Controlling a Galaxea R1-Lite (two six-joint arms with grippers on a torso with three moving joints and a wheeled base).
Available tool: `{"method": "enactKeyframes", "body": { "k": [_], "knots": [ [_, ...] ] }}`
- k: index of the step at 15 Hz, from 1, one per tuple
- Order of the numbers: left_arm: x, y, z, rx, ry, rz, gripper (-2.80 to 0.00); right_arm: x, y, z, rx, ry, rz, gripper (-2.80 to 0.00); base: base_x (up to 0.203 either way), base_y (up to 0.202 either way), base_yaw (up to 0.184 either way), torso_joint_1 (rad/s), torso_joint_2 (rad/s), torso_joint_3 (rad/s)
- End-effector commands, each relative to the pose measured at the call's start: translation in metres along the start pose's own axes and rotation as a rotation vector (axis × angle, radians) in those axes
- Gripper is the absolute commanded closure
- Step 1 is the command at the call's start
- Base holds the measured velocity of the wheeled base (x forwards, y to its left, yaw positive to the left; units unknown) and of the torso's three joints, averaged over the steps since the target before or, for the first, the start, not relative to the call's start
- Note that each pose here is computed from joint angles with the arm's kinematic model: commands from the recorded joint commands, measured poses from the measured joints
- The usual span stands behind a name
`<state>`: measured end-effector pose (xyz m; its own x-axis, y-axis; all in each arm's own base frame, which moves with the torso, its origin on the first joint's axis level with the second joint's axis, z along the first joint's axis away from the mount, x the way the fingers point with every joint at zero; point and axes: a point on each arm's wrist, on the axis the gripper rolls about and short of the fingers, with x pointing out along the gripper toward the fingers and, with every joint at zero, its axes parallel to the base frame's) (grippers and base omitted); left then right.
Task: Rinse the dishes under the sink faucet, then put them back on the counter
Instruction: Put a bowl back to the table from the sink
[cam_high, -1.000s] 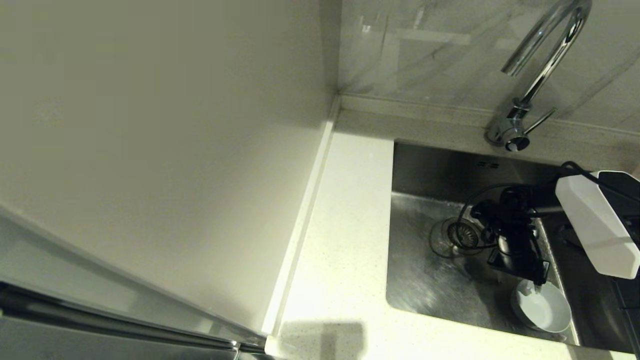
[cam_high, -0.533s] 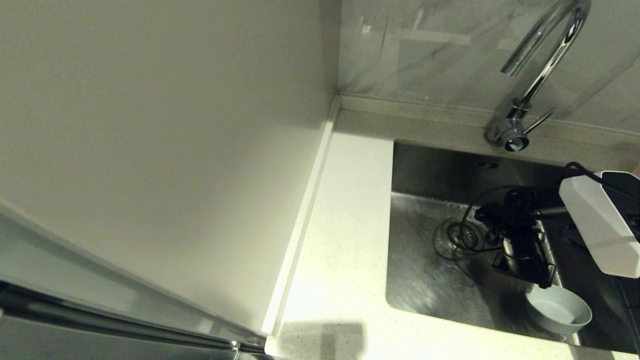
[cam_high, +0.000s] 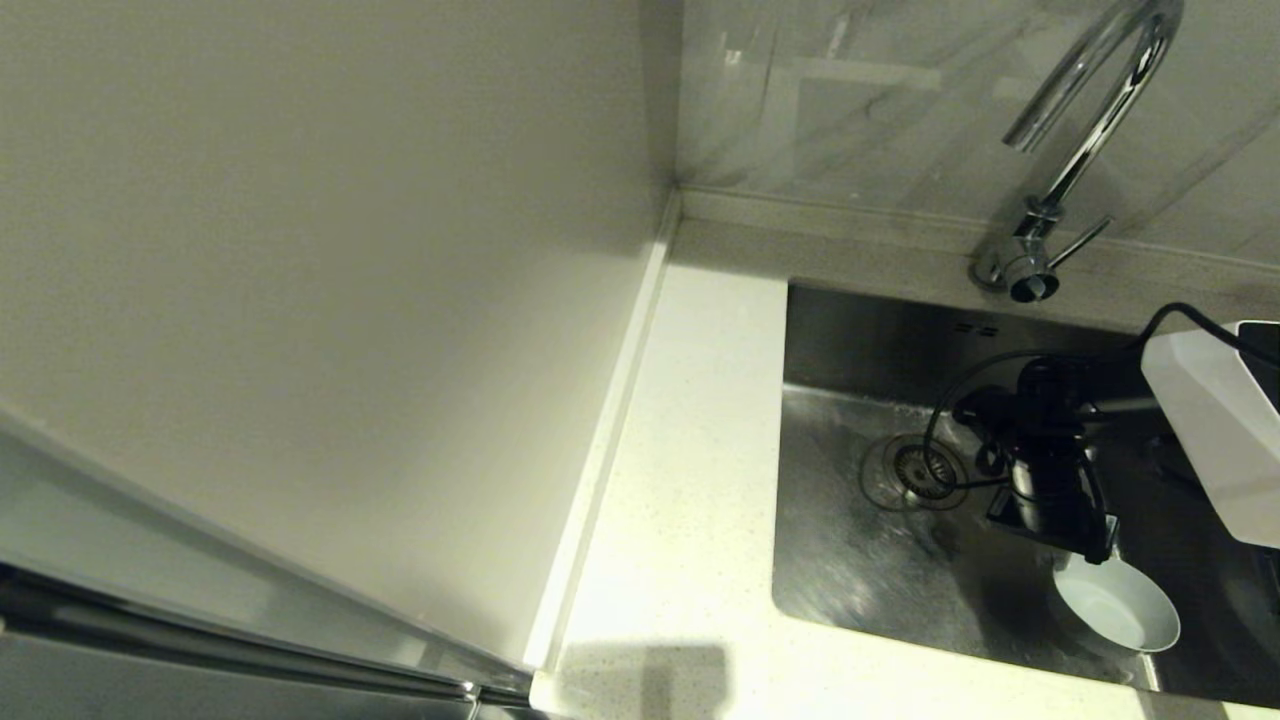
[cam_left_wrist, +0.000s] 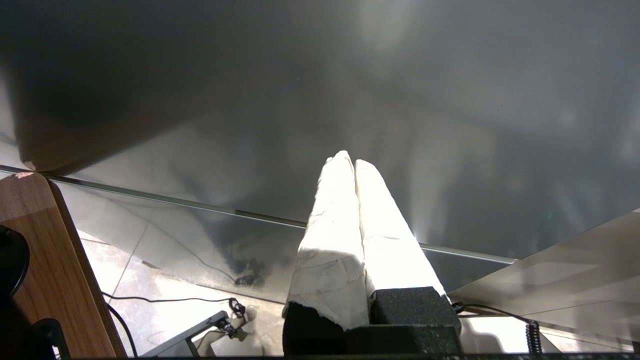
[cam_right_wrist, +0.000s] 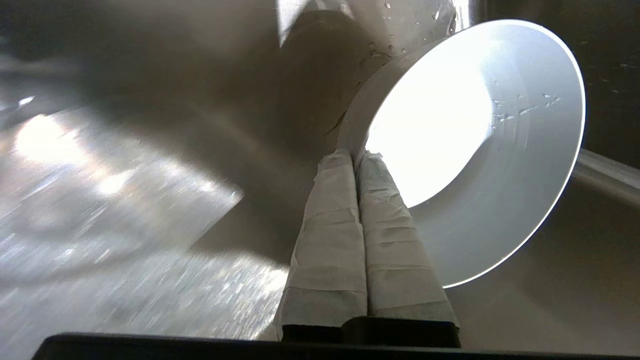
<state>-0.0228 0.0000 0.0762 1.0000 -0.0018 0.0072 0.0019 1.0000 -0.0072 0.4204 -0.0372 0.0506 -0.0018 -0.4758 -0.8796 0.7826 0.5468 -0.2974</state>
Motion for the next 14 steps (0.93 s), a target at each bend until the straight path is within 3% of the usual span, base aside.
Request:
{"method": "enactKeyframes", "body": {
  "k": [1,4,7,12,14],
  "knots": [
    [0.0,0.0,-0.001,0.0,0.003,0.0,0.0,-0.028,-0.004,-0.004,0.001,-0.038,0.041,0.0,0.0,0.0,0.0,0.0,0.0,0.0],
    [0.0,0.0,0.0,0.0,0.001,0.0,0.0,-0.06,0.001,-0.019,-0.003,-0.075,0.104,0.0,0.0,0.0,0.0,0.0,0.0,0.0],
    [0.0,0.0,-0.001,0.0,0.003,0.001,0.0,-0.108,-0.003,-0.031,-0.019,-0.068,0.268,0.0,0.0,0.0,0.0,0.0,0.0,0.0],
    [0.0,0.0,-0.001,0.0,0.003,0.0,0.0,-0.179,-0.035,-0.035,-0.077,0.2,0.667,0.0,0.0,0.0,0.0,0.0,0.0,0.0],
    [0.0,0.0,-0.001,0.0,0.003,0.0,0.0,-0.197,-0.05,-0.031,-0.069,0.294,0.78,0.0,0.0,0.0,0.0,0.0,0.0,0.0]
  ]
}}
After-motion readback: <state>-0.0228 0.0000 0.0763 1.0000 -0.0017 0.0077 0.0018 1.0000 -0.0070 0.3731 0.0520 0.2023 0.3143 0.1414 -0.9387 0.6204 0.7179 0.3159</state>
